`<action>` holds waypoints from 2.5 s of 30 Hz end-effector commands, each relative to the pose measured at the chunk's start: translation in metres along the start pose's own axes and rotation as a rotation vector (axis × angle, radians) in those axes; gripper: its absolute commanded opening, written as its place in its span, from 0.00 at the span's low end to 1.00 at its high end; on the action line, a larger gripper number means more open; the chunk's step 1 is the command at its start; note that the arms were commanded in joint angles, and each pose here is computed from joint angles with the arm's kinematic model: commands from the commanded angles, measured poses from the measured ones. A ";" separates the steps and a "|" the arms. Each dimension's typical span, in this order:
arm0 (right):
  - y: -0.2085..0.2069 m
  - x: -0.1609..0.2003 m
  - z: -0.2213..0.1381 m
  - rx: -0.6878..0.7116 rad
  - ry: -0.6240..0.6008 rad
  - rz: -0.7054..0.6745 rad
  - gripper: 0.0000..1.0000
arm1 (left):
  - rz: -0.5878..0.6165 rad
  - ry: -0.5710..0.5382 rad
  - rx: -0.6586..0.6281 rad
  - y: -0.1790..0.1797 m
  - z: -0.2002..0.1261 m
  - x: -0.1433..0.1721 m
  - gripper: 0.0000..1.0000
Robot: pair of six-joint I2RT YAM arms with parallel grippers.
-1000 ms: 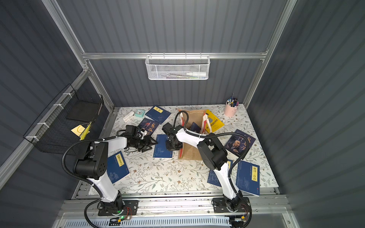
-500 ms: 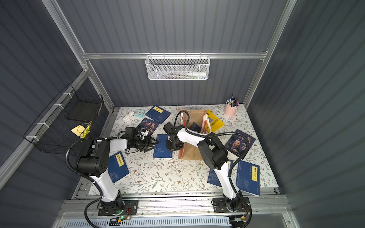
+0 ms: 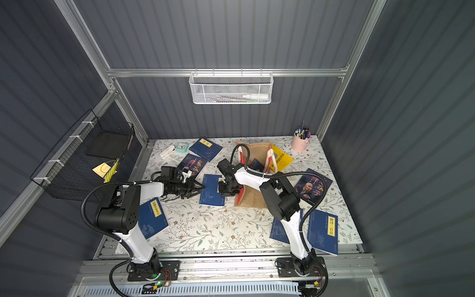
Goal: Put the books into the canvas bag
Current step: Pick up the book from the center of the board.
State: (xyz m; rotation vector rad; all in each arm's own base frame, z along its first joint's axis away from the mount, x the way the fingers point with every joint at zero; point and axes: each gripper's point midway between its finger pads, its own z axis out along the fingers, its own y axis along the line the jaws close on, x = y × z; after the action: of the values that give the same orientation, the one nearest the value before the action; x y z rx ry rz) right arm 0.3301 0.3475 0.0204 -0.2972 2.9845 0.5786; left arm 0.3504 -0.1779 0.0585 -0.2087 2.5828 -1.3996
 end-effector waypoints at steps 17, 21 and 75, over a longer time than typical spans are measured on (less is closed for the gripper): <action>0.009 0.030 0.021 -0.068 0.111 -0.006 0.26 | -0.076 0.031 0.004 0.017 0.019 0.024 0.55; 0.008 0.030 0.025 -0.066 0.117 -0.009 0.25 | -0.074 -0.001 -0.030 0.020 0.017 0.021 0.60; 0.067 -0.001 -0.091 -0.131 -0.058 -0.259 0.30 | 0.209 -0.172 -0.187 -0.044 -0.060 0.010 0.00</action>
State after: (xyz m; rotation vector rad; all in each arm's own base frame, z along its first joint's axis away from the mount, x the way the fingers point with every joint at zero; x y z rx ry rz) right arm 0.3104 0.3652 0.0565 -0.6010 2.9421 0.7116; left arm 0.3257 -0.1647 0.1021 -0.1693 2.5148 -1.1679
